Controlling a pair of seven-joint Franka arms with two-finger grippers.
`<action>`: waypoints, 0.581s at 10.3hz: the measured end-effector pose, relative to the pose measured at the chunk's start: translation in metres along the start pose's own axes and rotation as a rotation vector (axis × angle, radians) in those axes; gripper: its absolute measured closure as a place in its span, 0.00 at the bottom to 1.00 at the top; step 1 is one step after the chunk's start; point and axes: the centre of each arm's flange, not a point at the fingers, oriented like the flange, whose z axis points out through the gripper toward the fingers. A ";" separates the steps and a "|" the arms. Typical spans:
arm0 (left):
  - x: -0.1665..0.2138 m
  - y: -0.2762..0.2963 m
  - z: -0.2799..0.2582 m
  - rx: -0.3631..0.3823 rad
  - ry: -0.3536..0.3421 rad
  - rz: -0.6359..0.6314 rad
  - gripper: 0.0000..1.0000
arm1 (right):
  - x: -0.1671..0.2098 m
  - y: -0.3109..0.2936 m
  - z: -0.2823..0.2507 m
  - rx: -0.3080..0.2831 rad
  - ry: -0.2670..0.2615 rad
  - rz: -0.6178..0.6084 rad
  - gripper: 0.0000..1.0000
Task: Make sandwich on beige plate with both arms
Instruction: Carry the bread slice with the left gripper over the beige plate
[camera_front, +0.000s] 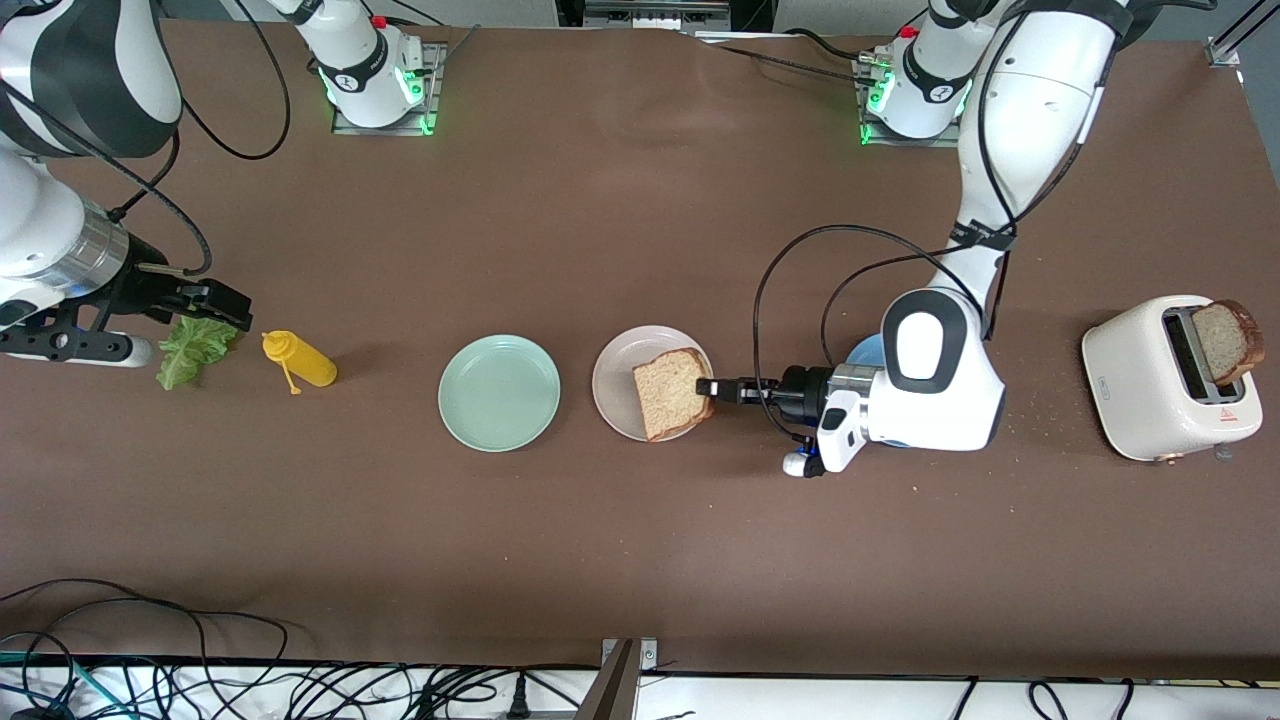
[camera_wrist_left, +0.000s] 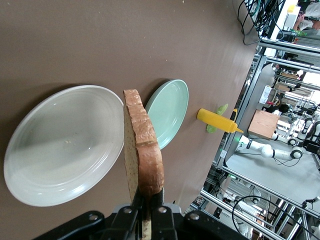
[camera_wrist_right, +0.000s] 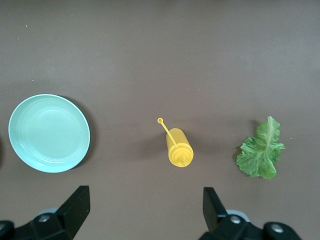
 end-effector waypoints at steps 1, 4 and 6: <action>-0.001 -0.001 0.009 0.007 0.005 -0.002 0.92 | 0.000 0.000 0.000 0.000 0.000 0.000 0.00; 0.000 -0.008 0.015 0.017 0.012 -0.011 0.92 | 0.000 0.000 0.000 0.000 0.000 0.000 0.00; 0.000 -0.011 0.018 0.021 0.015 -0.014 0.92 | 0.000 0.000 0.000 0.000 0.000 0.000 0.00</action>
